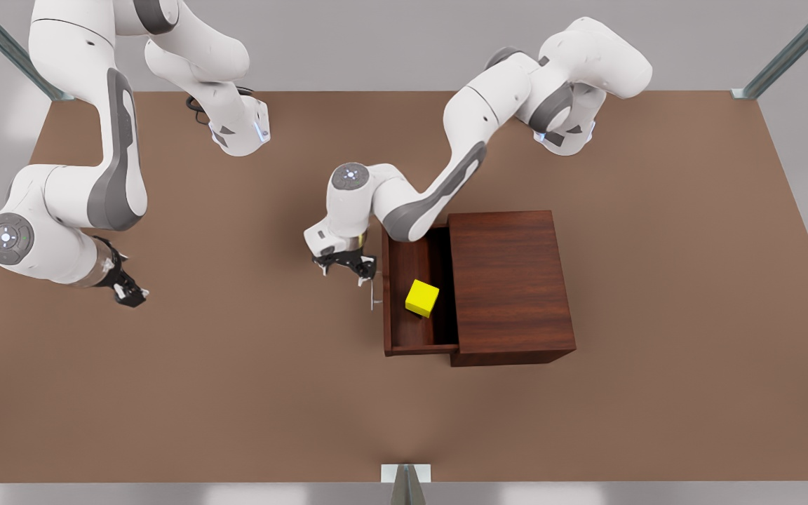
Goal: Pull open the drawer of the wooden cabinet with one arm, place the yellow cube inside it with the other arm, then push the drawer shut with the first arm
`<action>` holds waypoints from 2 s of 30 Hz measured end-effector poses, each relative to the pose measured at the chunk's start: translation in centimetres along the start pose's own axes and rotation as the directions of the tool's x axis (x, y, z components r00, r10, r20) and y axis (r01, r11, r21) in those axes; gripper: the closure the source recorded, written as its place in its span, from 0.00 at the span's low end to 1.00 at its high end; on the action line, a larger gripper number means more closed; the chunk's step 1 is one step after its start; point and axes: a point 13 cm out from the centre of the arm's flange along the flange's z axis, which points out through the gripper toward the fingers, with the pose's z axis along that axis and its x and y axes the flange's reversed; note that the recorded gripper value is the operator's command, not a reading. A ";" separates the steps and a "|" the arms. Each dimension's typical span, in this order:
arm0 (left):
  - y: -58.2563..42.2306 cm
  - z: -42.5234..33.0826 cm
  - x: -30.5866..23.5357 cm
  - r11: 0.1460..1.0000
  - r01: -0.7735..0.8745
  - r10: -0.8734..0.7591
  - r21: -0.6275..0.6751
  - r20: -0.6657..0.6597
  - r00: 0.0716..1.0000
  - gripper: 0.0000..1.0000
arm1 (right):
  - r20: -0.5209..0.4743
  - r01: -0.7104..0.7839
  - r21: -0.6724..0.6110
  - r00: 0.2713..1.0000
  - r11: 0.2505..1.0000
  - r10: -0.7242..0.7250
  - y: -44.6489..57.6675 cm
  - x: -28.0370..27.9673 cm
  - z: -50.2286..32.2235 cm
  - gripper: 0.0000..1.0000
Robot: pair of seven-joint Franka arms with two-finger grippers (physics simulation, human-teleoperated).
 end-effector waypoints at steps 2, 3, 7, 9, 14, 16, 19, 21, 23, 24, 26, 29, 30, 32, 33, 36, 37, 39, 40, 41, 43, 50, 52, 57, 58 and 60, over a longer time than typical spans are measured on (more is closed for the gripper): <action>-0.6 -0.1 0.1 0.999 0.042 -0.042 -0.006 0.024 0.999 0.00 | 0.001 0.091 0.000 0.996 0.996 -0.091 0.0 0.0 0.0 0.00; -0.6 0.0 0.2 0.998 0.059 -0.058 -0.017 0.031 0.998 0.00 | 0.001 0.132 0.000 0.991 0.991 -0.132 0.0 0.0 0.0 0.00; -0.6 0.5 1.0 0.990 0.133 -0.131 -0.044 0.036 0.991 0.00 | 0.005 0.261 -0.004 0.965 0.965 -0.261 -0.5 -0.8 -0.3 0.00; -0.3 1.5 1.6 0.984 0.167 -0.166 -0.060 0.024 0.986 0.00 | 0.007 0.321 -0.004 0.947 0.947 -0.321 -0.5 -0.8 -0.4 0.00; 0.0 2.7 2.1 0.968 0.239 -0.238 -0.072 0.023 0.971 0.00 | 0.010 0.440 -0.004 0.898 0.898 -0.440 -0.4 -0.8 -0.5 0.00; 0.2 2.7 2.1 0.962 0.261 -0.260 -0.078 0.026 0.965 0.00 | 0.011 0.477 -0.004 0.879 0.879 -0.477 -0.4 -0.8 -0.5 0.00; 1.0 2.8 1.8 0.953 0.288 -0.286 -0.092 0.029 0.958 0.00 | 0.011 0.525 -0.004 0.851 0.851 -0.525 -0.3 -0.8 -0.5 0.00; 1.9 2.8 1.4 0.947 0.303 -0.301 -0.106 0.036 0.953 0.00 | 0.011 0.552 -0.004 0.834 0.834 -0.552 -0.3 -0.7 -0.5 0.00; 3.3 2.6 0.6 0.939 0.320 -0.318 -0.124 0.038 0.947 0.00 | 0.011 0.575 -0.003 0.818 0.818 -0.575 -0.3 -0.7 -0.5 0.00; 4.1 2.5 0.2 0.935 0.328 -0.326 -0.133 0.038 0.945 0.00 | 0.011 0.586 -0.003 0.810 0.810 -0.586 -0.3 -0.7 -0.5 0.00; 5.8 2.4 -0.7 0.928 0.341 -0.340 -0.148 0.036 0.940 0.00 | 0.011 0.606 -0.003 0.796 0.796 -0.606 -0.3 -0.7 -0.5 0.00; 7.5 2.0 -1.4 0.923 0.346 -0.347 -0.171 0.027 0.938 0.00 | 0.012 0.630 -0.003 0.777 0.777 -0.630 -0.3 -0.8 -0.5 0.00; 7.9 2.1 -1.4 0.922 0.344 -0.345 -0.179 0.023 0.938 0.00 | 0.015 0.637 -0.003 0.771 0.771 -0.637 -0.3 -0.8 -0.7 0.00; 9.0 2.3 -1.6 0.920 0.340 -0.343 -0.195 0.017 0.939 0.00 | 0.018 0.651 -0.003 0.759 0.759 -0.651 -0.2 -0.8 -0.8 0.00; 9.8 2.4 -1.8 0.919 0.338 -0.343 -0.205 0.013 0.939 0.00 | 0.018 0.657 -0.002 0.754 0.754 -0.657 -0.2 -0.8 -0.8 0.00; 11.3 2.4 -2.0 0.917 0.325 -0.335 -0.231 -0.001 0.942 0.00 | 0.019 0.673 -0.002 0.740 0.740 -0.672 -0.2 -0.8 -0.8 0.00; 11.8 2.2 -2.1 0.916 0.321 -0.333 -0.240 -0.008 0.943 0.00 | 0.019 0.677 -0.002 0.736 0.736 -0.677 -0.2 -0.8 -0.9 0.00; 13.3 1.9 -2.4 0.913 0.314 -0.331 -0.260 -0.023 0.943 0.00 | 0.020 0.686 -0.001 0.728 0.728 -0.686 -0.2 -0.8 -0.9 0.00; 14.1 1.9 -2.5 0.911 0.312 -0.332 -0.270 -0.032 0.943 0.00 | 0.020 0.690 -0.001 0.724 0.724 -0.690 -0.2 -0.8 -0.9 0.00; 14.9 1.7 -2.7 0.909 0.310 -0.334 -0.279 -0.041 0.942 0.00 | 0.020 0.693 -0.001 0.721 0.721 -0.693 -0.2 -0.9 -0.9 0.00; 16.5 1.7 -2.9 0.906 0.303 -0.334 -0.294 -0.060 0.941 0.00 | 0.020 0.700 -0.001 0.714 0.714 -0.700 -0.2 -0.9 -0.9 0.00; 21.4 1.2 -3.6 0.905 0.276 -0.333 -0.324 -0.133 0.934 0.00 | 0.020 0.717 -0.001 0.697 0.698 -0.716 -0.3 -0.9 -0.9 0.00; 22.0 -5.1 -6.0 0.910 0.302 -0.347 -0.283 -0.124 0.930 0.00 | 0.020 0.720 -0.001 0.693 0.693 -0.720 -0.3 -1.0 -0.9 0.00; 36.8 -30.7 -10.2 0.842 0.496 -0.524 -0.210 -0.108 0.845 0.00 | 0.021 0.729 0.000 0.685 0.685 -0.729 -0.3 -1.0 -1.0 0.00; 42.6 -31.1 -8.8 0.810 0.532 -0.575 -0.246 -0.159 0.802 0.00 | 0.021 0.730 0.000 0.683 0.683 -0.730 -0.3 -1.0 -0.9 0.00; 50.3 -31.0 0.7 0.771 0.567 -0.636 -0.291 -0.298 0.712 0.00 | 0.020 0.733 0.000 0.681 0.681 -0.732 -0.3 -1.0 -0.9 0.00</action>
